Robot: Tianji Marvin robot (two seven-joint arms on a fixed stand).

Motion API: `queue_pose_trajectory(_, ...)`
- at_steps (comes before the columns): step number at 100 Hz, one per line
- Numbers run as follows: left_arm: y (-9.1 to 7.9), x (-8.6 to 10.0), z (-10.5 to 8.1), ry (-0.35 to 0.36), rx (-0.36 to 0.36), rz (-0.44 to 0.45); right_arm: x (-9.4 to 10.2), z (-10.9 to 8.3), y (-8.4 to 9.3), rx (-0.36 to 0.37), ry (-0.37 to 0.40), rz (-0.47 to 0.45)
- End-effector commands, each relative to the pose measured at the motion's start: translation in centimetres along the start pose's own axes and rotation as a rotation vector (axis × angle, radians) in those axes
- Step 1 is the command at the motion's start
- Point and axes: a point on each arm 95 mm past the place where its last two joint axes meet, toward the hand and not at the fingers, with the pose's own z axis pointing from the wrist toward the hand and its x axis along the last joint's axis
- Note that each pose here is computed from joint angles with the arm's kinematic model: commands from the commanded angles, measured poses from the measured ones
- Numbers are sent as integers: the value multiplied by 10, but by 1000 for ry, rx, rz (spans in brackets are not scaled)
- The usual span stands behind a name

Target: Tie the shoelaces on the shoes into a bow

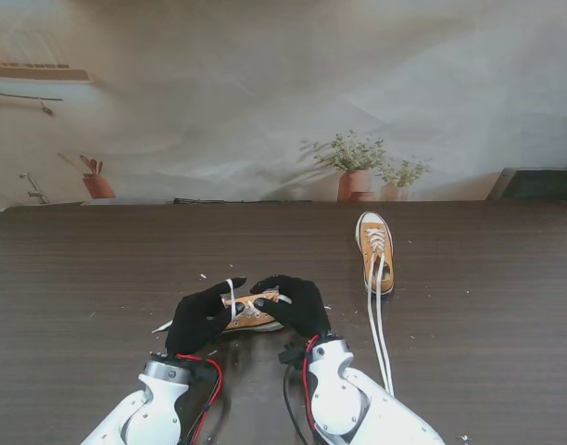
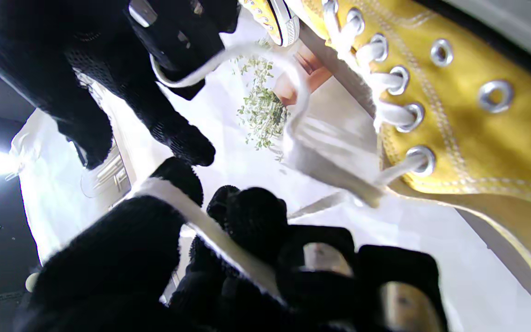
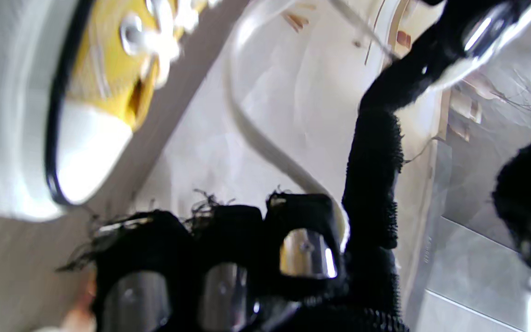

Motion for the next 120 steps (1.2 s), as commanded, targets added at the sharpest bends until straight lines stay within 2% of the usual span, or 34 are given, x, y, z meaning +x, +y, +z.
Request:
queue_pose_trajectory(1,0,5,-1,6,-2,-15,-2,2,6,-8,22,-16)
queue_pose_trajectory(23,-3,23,-15,42,7,-53,0,-2,22,-57,80,-80)
queue_pose_trajectory(45,-12,44,-22,84,30,-62,18,-4,39,-118,154,-87)
queue_pose_trajectory(64,-11,45,-27,58,21,-86,24,-6,47,-120,183,-107)
queue_pose_trajectory(76,-10,41,-31,20,36,-116,25,-8,53,-87,204,-124)
queue_pose_trajectory(86,-13,39,-32,7,50,-121,28,-9,64,17,234,-157)
queue_pose_trajectory(92,-16,38,-33,4,57,-118,31,-9,74,129,268,-206)
queue_pose_trajectory(96,-17,38,-33,4,62,-117,32,-10,80,178,287,-240)
queue_pose_trajectory(120,-18,37,-33,6,57,-116,39,-7,110,534,385,-508)
